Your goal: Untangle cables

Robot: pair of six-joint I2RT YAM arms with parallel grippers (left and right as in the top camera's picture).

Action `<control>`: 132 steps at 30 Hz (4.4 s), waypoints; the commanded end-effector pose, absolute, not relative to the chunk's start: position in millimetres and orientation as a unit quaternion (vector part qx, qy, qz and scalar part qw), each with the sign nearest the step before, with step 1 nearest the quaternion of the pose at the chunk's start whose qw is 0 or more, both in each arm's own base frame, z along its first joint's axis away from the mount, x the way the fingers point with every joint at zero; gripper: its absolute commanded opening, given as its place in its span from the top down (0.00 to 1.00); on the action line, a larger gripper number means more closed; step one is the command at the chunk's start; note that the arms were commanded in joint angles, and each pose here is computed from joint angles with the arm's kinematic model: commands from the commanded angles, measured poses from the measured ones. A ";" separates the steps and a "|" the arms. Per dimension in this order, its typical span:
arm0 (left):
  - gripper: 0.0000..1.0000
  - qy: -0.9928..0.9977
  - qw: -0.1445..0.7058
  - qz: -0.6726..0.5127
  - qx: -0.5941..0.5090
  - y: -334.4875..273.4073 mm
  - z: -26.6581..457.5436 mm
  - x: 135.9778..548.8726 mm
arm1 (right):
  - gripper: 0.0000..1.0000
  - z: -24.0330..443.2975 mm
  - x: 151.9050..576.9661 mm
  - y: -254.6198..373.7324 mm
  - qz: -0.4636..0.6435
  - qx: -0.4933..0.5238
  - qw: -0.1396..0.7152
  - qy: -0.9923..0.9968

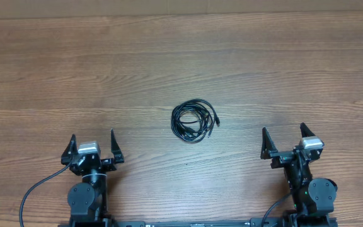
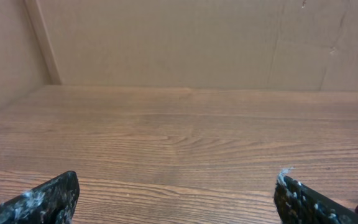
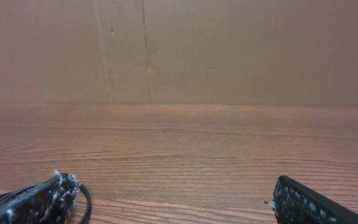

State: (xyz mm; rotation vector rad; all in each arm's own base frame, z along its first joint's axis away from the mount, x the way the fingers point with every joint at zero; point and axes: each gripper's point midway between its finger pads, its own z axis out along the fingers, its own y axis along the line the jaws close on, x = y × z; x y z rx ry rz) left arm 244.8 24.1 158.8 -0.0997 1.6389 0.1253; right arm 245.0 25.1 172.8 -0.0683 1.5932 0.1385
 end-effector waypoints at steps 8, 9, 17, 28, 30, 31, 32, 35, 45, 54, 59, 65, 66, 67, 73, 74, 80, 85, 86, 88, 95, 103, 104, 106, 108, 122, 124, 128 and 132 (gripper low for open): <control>0.01 0.725 0.688 0.015 -0.021 8.6 161.8 246.3 | 0.00 170.9 244.8 26.6 0.064 -0.034 0.697 0.713; 0.00 0.720 0.694 0.000 -0.008 1.7 165.7 246.7 | 0.00 170.9 244.8 26.6 0.064 -0.034 0.697 0.713; 0.00 0.568 0.816 -0.061 0.088 -36.7 258.8 227.9 | 0.00 170.9 244.8 26.6 0.064 -0.034 0.697 0.713; 0.00 0.542 0.827 -0.068 0.135 -51.2 354.4 210.8 | 0.00 170.9 244.8 26.6 0.064 -0.034 0.697 0.713; 0.00 0.573 0.800 -0.071 0.166 -59.7 366.0 219.6 | 0.00 170.9 244.8 26.6 0.064 -0.034 0.697 0.713; 0.00 0.593 0.781 -0.078 0.178 -63.8 371.6 226.2 | 0.00 170.9 244.8 26.6 0.064 -0.034 0.697 0.713; 0.00 0.614 0.763 -0.085 0.186 -66.7 376.4 233.1 | 0.00 170.8 244.8 26.6 0.064 -0.034 0.697 0.713; 0.00 0.685 0.688 -0.130 0.202 -78.3 385.9 257.3 | 0.00 170.9 244.8 26.6 0.064 -0.034 0.697 0.713; 0.00 0.739 0.480 -0.386 0.274 -145.3 385.3 295.1 | 0.00 170.9 244.8 26.6 0.064 -0.034 0.697 0.713; 0.00 0.918 0.319 -0.157 0.175 -139.4 282.7 339.3 | 0.00 170.9 244.8 26.6 0.064 -0.034 0.697 0.713; 0.00 0.918 0.288 -0.146 0.230 -188.2 256.4 345.9 | 0.00 170.9 244.8 26.6 0.064 -0.034 0.697 0.713; 0.00 0.918 0.217 -0.181 0.278 -231.8 215.7 332.7 | 0.00 170.8 244.8 26.6 0.064 -0.034 0.697 0.713; 0.01 0.914 0.206 -0.189 0.294 -239.1 209.4 329.8 | 0.00 170.9 244.8 26.6 0.064 -0.034 0.697 0.713; 0.03 0.910 0.196 -0.193 0.311 -245.0 202.3 327.5 | 0.00 170.9 244.8 26.6 0.064 -0.034 0.697 0.713; 0.09 0.906 0.132 -0.165 0.367 -263.5 144.7 323.0 | 0.00 170.9 244.8 26.6 0.064 -0.034 0.697 0.713; 0.09 0.908 0.124 -0.156 0.368 -263.6 136.4 323.4 | 0.00 170.9 244.8 26.6 0.064 -0.034 0.697 0.713; 0.20 0.918 0.083 -0.086 0.378 -256.6 88.5 328.3 | 0.00 170.9 244.8 26.6 0.064 -0.034 0.697 0.713; 0.26 0.920 0.061 -0.077 0.379 -255.2 68.3 328.1 | 0.00 170.9 244.8 26.6 0.064 -0.034 0.697 0.713; 0.30 0.920 0.059 -0.076 0.379 -255.0 66.5 327.9 | 0.00 170.9 244.8 26.6 0.064 -0.034 0.697 0.713; 0.36 0.918 0.057 -0.076 0.384 -254.9 64.7 327.8 | 0.00 170.9 244.8 26.6 0.064 -0.034 0.697 0.713; 0.34 0.912 0.055 -0.075 0.400 -254.5 63.0 326.6 | 0.00 170.8 244.8 26.6 0.064 -0.034 0.697 0.713; 0.33 0.910 0.054 -0.079 0.403 -255.2 59.6 324.7 | 0.00 170.9 244.8 26.6 0.064 -0.034 0.697 0.713; 0.32 0.910 0.055 -0.083 0.403 -256.6 59.6 324.9 | 0.00 170.9 244.8 26.6 0.064 -0.034 0.697 0.713; 0.32 0.908 0.053 -0.096 0.405 -260.7 57.6 322.9 | 0.00 170.9 244.8 26.6 0.064 -0.034 0.697 0.713; 0.33 0.903 0.049 -0.102 0.414 -263.0 53.0 321.4 | 0.00 170.9 244.8 26.6 0.064 -0.034 0.697 0.713; 0.96 0.917 0.069 -0.106 0.378 -270.2 50.4 334.7 | 0.00 170.8 244.8 26.6 0.064 -0.034 0.697 0.713; 0.96 0.918 0.075 -0.108 0.375 -272.3 55.6 337.6 | 0.00 170.9 244.8 26.6 0.064 -0.034 0.697 0.713; 0.96 0.920 0.102 -0.117 0.360 -281.6 86.9 350.4 | 0.00 170.9 244.8 26.6 0.064 -0.034 0.697 0.713; 0.96 0.917 0.155 -0.138 0.340 -296.0 145.4 369.4 | 0.00 170.9 244.8 26.6 0.064 -0.034 0.697 0.713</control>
